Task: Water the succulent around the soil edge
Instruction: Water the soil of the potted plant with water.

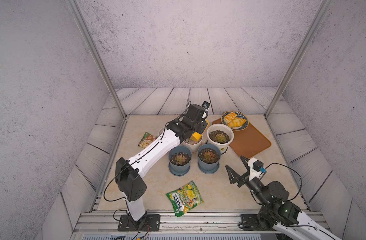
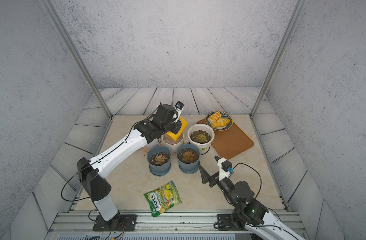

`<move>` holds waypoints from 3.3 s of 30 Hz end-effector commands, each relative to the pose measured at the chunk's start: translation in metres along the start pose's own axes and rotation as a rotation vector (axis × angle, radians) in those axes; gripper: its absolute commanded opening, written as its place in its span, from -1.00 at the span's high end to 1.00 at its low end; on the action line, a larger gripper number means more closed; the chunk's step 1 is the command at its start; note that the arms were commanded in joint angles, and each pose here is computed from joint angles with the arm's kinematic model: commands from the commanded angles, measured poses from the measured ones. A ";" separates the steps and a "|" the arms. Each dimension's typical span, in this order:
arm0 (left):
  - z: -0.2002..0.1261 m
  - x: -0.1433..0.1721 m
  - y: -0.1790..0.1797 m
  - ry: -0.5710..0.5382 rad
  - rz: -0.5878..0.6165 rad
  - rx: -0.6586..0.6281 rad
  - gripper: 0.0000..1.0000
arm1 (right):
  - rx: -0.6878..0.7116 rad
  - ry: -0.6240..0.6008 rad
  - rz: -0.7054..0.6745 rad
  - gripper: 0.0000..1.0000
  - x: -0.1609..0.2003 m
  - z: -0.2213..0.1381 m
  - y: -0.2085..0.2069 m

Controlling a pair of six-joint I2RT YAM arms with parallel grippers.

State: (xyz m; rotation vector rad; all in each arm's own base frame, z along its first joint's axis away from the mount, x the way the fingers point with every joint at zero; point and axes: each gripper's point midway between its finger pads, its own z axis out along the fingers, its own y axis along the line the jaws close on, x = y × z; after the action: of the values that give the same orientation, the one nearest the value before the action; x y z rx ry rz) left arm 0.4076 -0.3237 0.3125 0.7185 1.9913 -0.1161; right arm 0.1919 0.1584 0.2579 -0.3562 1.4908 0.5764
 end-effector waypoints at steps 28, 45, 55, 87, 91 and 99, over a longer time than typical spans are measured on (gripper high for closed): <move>-0.004 0.027 0.049 0.083 0.027 -0.150 1.00 | 0.023 0.006 0.000 -0.99 0.002 0.000 -0.004; -0.035 0.052 0.051 0.073 -0.031 -0.137 1.00 | 0.032 0.010 -0.006 -0.99 0.003 0.001 -0.005; -0.053 0.059 0.047 0.059 -0.068 -0.098 1.00 | 0.038 0.008 -0.010 -0.99 0.003 0.000 -0.006; -0.065 0.059 0.019 0.022 -0.205 0.069 1.00 | 0.050 0.002 -0.015 -0.99 0.001 -0.002 -0.009; -0.064 0.055 0.014 0.013 -0.217 0.095 1.00 | 0.051 0.002 -0.017 -0.99 0.002 -0.002 -0.009; -0.056 0.048 0.007 0.004 -0.228 0.125 1.00 | 0.050 0.001 -0.016 -0.99 0.001 -0.002 -0.009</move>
State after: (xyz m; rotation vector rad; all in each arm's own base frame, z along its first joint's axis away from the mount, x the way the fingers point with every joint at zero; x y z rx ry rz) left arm 0.3453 -0.2652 0.2862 0.5875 2.1301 -0.3197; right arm 0.1960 0.1526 0.2529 -0.3359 1.5127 0.5325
